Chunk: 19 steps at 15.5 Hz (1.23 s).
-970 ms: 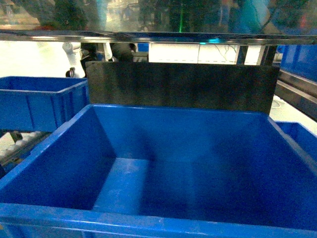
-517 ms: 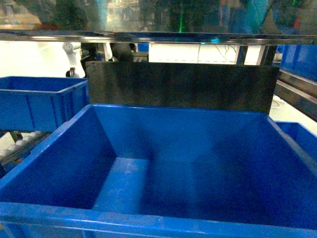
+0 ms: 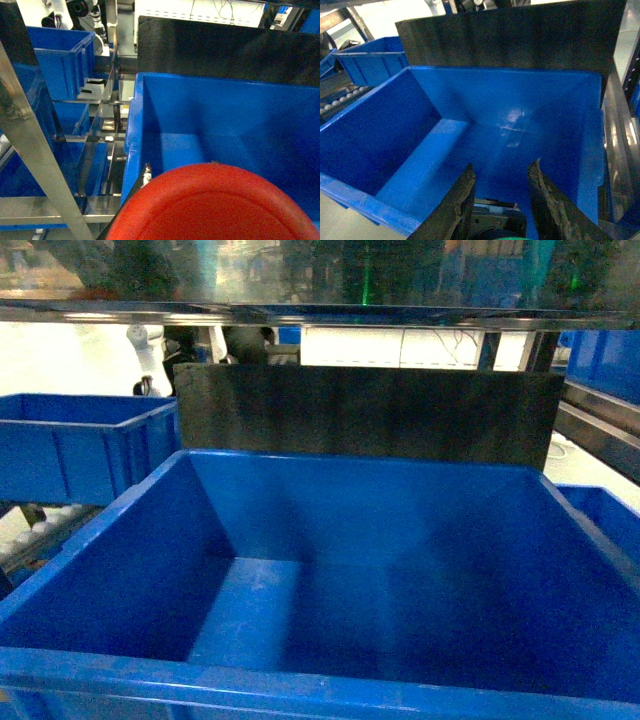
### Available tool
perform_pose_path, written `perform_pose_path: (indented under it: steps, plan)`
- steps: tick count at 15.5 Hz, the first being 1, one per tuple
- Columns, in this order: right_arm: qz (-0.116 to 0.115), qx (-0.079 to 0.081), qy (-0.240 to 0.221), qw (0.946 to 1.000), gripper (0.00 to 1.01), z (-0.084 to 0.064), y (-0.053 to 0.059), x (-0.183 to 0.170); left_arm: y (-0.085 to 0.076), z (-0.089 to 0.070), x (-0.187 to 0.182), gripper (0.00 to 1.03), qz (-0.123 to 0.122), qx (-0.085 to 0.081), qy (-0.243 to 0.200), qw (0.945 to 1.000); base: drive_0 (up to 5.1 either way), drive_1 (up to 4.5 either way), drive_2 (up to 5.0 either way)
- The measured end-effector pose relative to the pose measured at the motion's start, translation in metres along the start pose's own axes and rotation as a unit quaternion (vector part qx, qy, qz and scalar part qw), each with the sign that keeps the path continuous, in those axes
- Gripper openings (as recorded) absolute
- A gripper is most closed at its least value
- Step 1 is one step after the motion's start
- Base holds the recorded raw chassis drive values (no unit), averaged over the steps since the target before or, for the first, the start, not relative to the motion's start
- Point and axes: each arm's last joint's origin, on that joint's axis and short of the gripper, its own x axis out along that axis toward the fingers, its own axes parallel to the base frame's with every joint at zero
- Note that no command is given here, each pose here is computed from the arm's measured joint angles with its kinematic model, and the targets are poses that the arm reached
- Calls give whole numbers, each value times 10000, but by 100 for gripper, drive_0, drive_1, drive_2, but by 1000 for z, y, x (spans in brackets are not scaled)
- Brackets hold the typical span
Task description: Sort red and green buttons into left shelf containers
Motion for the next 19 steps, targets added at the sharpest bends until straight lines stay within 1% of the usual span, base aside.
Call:
perform_pose_path:
  steps: [1,3,6,8,9,11,12,13,14,17,18,19]
  plan:
    - [81,27,170,9998,29,-5,1,7,0,0,0,25,0,2,0,10000,0,0,0]
    - [248,12,378,9990,29,-12,3,21,0,0,0,25,0,2,0,10000,0,0,0]
    - [425,-63,669,9968,29,-27,6,38,0,0,0,25,0,0,0,10000,0,0,0]
    - [424,-124,743,9963,29,-33,5,51,0,0,0,25,0,2,0,10000,0,0,0]
    - [391,-214,768,9960,29,-34,5,60,0,0,0,25,0,0,0,10000,0,0,0]
    - [336,-234,932,9948,29,-36,2,78,0,0,0,25,0,2,0,10000,0,0,0]
    - [267,-272,975,9945,29,-36,-1,88,0,0,0,25,0,2,0,10000,0,0,0]
    - [270,-334,1017,9939,29,-35,-1,97,0,0,0,25,0,0,0,10000,0,0,0]
    - [206,-417,1027,9936,29,-35,-1,106,0,0,0,25,0,2,0,10000,0,0,0]
    - [277,-750,1127,9904,29,-36,4,134,0,0,0,25,0,0,0,10000,0,0,0]
    - [307,-799,1234,9887,29,-38,5,142,0,0,0,25,0,2,2,10000,0,0,0]
    - [305,-807,1368,9868,29,-41,3,148,0,0,0,25,0,2,0,10000,0,0,0]
